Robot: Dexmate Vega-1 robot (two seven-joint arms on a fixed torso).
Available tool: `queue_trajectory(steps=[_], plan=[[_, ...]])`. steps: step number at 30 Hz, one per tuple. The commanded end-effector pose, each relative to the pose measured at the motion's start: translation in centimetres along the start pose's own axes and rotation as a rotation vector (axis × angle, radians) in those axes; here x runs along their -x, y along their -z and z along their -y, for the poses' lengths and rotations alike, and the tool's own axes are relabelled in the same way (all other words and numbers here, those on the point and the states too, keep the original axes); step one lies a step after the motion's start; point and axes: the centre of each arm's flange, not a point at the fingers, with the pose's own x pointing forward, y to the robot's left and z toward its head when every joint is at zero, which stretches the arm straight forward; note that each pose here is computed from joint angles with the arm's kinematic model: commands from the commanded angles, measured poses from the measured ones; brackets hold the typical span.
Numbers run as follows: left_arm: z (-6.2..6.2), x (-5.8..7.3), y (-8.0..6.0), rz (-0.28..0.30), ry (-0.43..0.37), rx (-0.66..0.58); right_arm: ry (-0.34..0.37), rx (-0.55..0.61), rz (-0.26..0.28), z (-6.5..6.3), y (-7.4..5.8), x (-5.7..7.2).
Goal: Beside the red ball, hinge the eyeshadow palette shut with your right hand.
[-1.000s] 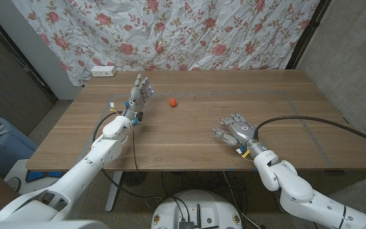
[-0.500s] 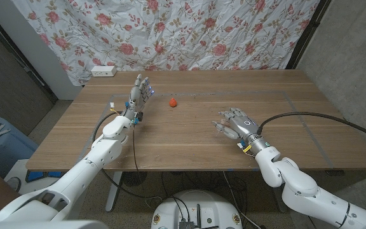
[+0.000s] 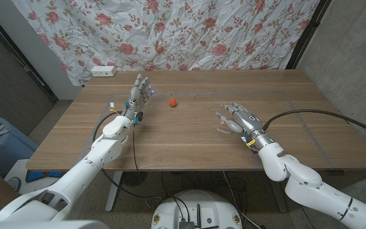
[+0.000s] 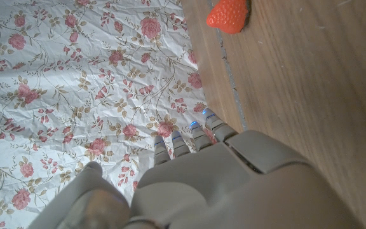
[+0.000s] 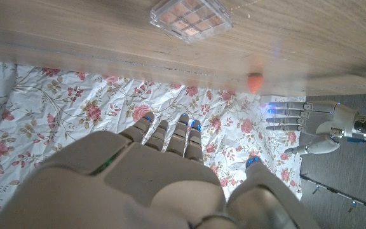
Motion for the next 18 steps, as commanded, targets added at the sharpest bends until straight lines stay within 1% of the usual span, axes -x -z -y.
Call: queue_trajectory(steps=[1,3,5,9,14,18], plan=[[0.0,0.0,0.0,0.000,0.000,0.000,0.085,-0.131,-0.001,1.4,2.1,-1.3],[0.0,0.0,0.0,0.000,0.000,0.000,0.096,-0.160,-0.008,1.5,2.3,-1.6],[0.0,0.0,0.0,0.000,0.000,0.000,0.109,-0.229,-0.019,1.5,2.7,-1.8],[0.0,0.0,0.0,0.000,0.000,0.000,0.101,-0.255,-0.012,1.4,3.2,-2.3],[0.0,0.0,0.0,0.000,0.000,0.000,0.098,-0.299,-0.017,1.6,3.7,-2.9],[0.0,0.0,0.0,0.000,0.000,0.000,0.100,-0.368,-0.032,1.8,4.3,-3.3]])
